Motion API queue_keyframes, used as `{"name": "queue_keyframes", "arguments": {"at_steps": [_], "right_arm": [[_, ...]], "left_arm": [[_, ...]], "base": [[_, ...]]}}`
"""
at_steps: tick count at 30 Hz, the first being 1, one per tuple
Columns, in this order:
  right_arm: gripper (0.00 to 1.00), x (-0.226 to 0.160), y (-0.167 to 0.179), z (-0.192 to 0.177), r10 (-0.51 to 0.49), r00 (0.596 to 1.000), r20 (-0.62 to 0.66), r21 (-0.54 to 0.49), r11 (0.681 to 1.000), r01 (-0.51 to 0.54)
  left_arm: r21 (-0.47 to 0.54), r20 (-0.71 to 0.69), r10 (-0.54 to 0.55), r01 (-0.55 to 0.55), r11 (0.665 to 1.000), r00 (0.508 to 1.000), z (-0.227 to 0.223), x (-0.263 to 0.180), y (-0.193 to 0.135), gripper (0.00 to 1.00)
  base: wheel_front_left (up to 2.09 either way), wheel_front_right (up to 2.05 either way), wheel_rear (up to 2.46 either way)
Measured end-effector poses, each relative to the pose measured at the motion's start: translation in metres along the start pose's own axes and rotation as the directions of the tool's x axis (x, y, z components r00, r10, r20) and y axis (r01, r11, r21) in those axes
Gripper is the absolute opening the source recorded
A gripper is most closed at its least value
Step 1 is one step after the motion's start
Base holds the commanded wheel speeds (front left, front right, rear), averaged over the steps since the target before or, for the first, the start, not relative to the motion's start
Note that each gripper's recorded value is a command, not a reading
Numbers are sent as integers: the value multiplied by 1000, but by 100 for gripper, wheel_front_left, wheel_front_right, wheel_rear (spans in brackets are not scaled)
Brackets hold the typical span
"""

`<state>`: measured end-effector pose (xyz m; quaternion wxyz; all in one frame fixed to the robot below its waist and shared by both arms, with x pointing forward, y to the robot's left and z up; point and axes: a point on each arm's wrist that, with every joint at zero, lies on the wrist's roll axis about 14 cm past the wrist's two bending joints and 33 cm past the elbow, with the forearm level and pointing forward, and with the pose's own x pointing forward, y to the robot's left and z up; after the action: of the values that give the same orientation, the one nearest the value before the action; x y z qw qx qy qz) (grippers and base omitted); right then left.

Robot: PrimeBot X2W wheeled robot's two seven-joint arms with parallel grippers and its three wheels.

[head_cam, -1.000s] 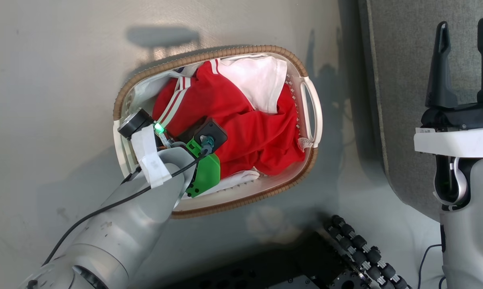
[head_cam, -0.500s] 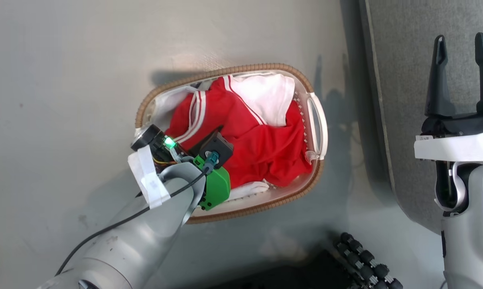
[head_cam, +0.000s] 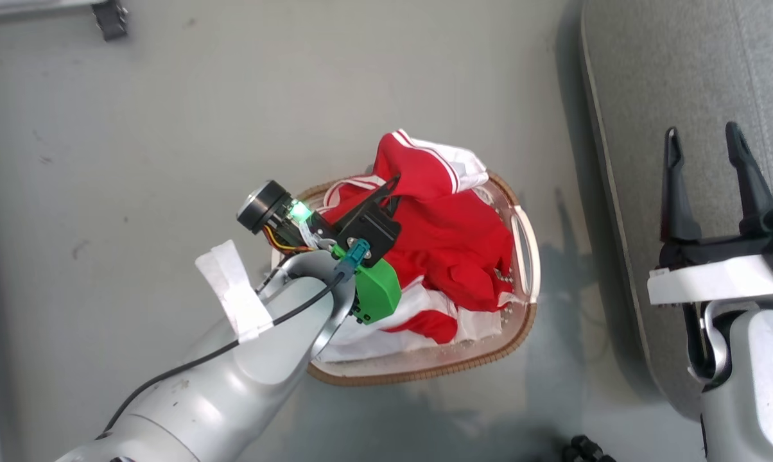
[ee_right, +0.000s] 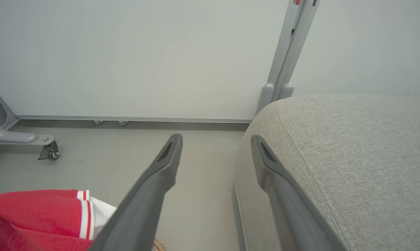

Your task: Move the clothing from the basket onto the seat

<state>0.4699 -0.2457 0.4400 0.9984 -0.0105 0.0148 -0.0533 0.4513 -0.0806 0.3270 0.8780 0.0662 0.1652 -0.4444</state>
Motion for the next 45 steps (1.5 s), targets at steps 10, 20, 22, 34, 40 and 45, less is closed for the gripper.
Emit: {"name": "queue_keyframes", "arguments": {"at_steps": [10,20,22,34,40,45], "right_arm": [[100,-31,16,38,51,997,60,9,999,-52],[100,-62,39,83,121,979,164,21,992,-126],[100,-68,46,92,142,972,186,21,989,-149],[100,-85,101,123,303,916,263,-1,949,-314],[100,-89,138,130,408,870,278,-23,908,-419],[100,-91,163,139,478,828,292,-64,874,-482]], "left_arm": [[157,189,67,-98,983,980,97,-44,30,0],[371,316,109,-228,900,942,206,-99,60,0],[409,349,106,-253,877,931,232,-111,62,0],[530,464,76,-345,775,883,328,-156,55,0],[541,492,67,-365,758,868,347,-167,51,0],[553,510,35,-359,752,859,360,-173,34,0]], "base": [[0,0,0],[0,0,0],[0,0,0],[0,0,0],[0,0,0],[0,0,0]]}}
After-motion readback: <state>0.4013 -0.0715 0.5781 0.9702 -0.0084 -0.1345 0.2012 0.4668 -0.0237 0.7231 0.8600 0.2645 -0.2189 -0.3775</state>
